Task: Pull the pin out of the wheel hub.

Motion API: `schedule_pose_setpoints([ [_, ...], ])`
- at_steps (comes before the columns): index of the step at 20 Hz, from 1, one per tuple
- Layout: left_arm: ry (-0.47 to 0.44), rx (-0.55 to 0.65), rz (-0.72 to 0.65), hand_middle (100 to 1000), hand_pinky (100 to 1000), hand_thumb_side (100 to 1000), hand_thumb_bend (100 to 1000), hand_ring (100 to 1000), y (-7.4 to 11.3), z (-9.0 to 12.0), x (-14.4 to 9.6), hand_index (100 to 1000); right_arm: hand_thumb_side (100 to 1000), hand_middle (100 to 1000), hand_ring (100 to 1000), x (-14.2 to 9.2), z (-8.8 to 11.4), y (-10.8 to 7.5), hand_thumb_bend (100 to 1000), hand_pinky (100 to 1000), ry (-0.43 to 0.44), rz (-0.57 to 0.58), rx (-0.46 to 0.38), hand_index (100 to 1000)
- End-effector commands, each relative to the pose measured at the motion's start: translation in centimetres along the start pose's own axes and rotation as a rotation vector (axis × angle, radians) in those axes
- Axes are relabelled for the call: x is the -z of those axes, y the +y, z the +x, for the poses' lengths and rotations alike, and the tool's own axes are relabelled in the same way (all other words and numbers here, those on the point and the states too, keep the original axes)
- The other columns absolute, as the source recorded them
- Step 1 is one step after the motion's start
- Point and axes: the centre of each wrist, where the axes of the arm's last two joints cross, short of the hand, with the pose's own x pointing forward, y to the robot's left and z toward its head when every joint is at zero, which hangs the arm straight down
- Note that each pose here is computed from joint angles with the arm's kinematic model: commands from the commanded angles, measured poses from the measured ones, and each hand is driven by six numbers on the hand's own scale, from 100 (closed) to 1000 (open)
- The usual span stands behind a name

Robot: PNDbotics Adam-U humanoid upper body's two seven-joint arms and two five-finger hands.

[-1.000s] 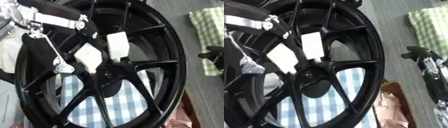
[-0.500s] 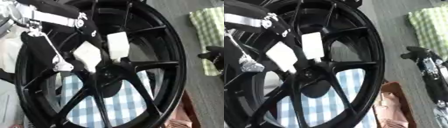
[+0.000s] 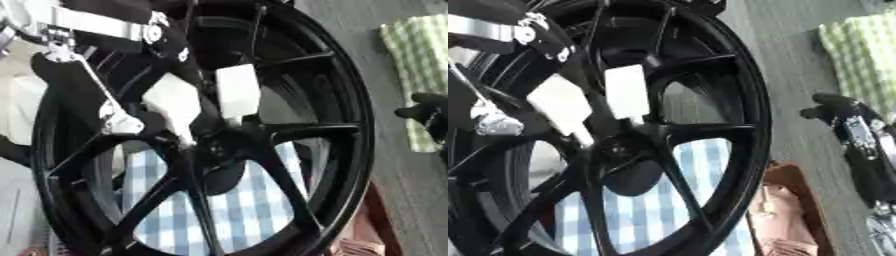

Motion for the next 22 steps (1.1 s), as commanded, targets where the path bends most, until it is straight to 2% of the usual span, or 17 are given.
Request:
schedule_pose_setpoints([
  [1,0.016,0.033,0.043,195,710,100,100,492,1.3,0.7,-1.4,443,852,589,749,0.2,0.6,-0.4,100,937,-0.018,0.002,-0.005,775],
  [15,0.029,0.041,0.118,188,708,100,100,487,2.9,1.2,-3.7,436,841,588,750,-0.2,0.5,-0.7,100,938,-0.011,-0.006,-0.009,775],
  [22,0.06,0.031,0.204,183,703,100,100,482,3.5,0.9,-7.3,433,835,589,750,-0.5,0.4,-0.9,100,938,-0.007,-0.016,-0.012,775],
])
